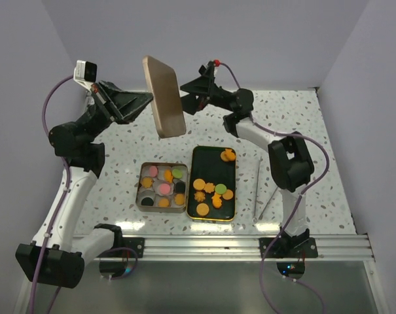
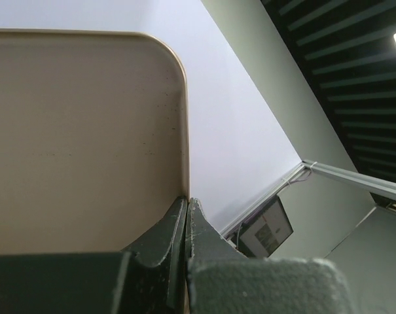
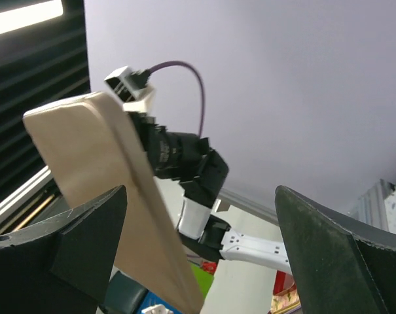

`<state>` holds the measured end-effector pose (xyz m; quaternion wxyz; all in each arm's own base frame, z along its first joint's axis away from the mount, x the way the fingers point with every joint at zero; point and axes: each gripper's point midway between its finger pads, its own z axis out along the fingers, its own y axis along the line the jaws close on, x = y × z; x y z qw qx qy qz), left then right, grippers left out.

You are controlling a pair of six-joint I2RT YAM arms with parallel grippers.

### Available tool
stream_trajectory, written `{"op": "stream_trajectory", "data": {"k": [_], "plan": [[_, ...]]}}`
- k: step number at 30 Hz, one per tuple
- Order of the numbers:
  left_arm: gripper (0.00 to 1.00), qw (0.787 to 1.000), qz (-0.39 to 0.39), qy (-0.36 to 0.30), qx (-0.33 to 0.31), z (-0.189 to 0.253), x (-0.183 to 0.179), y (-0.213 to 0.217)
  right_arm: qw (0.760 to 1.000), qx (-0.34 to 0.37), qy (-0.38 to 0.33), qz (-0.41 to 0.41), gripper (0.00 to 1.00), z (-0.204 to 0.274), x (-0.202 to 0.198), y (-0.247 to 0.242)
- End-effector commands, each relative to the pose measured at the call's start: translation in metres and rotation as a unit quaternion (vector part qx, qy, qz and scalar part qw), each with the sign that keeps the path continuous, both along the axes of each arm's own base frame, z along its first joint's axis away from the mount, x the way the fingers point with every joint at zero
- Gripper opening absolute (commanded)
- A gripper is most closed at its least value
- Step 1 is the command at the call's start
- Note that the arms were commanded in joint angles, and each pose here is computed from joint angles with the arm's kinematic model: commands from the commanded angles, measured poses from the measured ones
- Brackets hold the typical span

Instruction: Pack the cookies

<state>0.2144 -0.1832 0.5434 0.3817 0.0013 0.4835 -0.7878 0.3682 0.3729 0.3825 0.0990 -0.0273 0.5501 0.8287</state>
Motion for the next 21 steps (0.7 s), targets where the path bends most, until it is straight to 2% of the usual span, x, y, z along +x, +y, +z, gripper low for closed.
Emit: {"op": "stream_trajectory", "data": {"k": [1,6,9,10,13,14,20,21], "plan": [[0.00,0.999,0.001,-0.029,-0.031,0.011,-0.014,0.008,0.984,0.126,-0.112,0.054,0.98,0.083,-0.075,-0.035],[0.00,0.999,0.002,-0.029,-0.044,0.006,-0.013,0.010,0.981,0.134,-0.126,0.066,0.95,0.101,-0.103,-0.040],[0.00,0.998,0.000,-0.037,-0.055,0.008,-0.014,0.012,0.977,0.136,-0.136,0.087,0.88,0.110,-0.125,-0.038],[0.00,0.998,-0.001,-0.036,-0.058,0.008,-0.014,0.013,0.977,0.136,-0.138,0.089,0.79,0.111,-0.129,-0.038],[0.00,0.997,-0.004,-0.034,-0.064,0.007,-0.014,0.013,0.977,0.142,-0.138,0.085,0.67,0.117,-0.139,-0.045],[0.00,0.997,-0.005,-0.033,-0.065,0.006,-0.015,0.014,0.977,0.145,-0.136,0.082,0.59,0.119,-0.141,-0.048],[0.00,0.998,-0.010,-0.014,-0.063,-0.006,-0.016,0.013,0.973,0.160,-0.147,0.077,0.38,0.135,-0.164,-0.064],[0.06,0.998,-0.012,-0.008,-0.063,-0.009,-0.015,0.013,0.972,0.164,-0.153,0.077,0.36,0.140,-0.170,-0.068]]}}
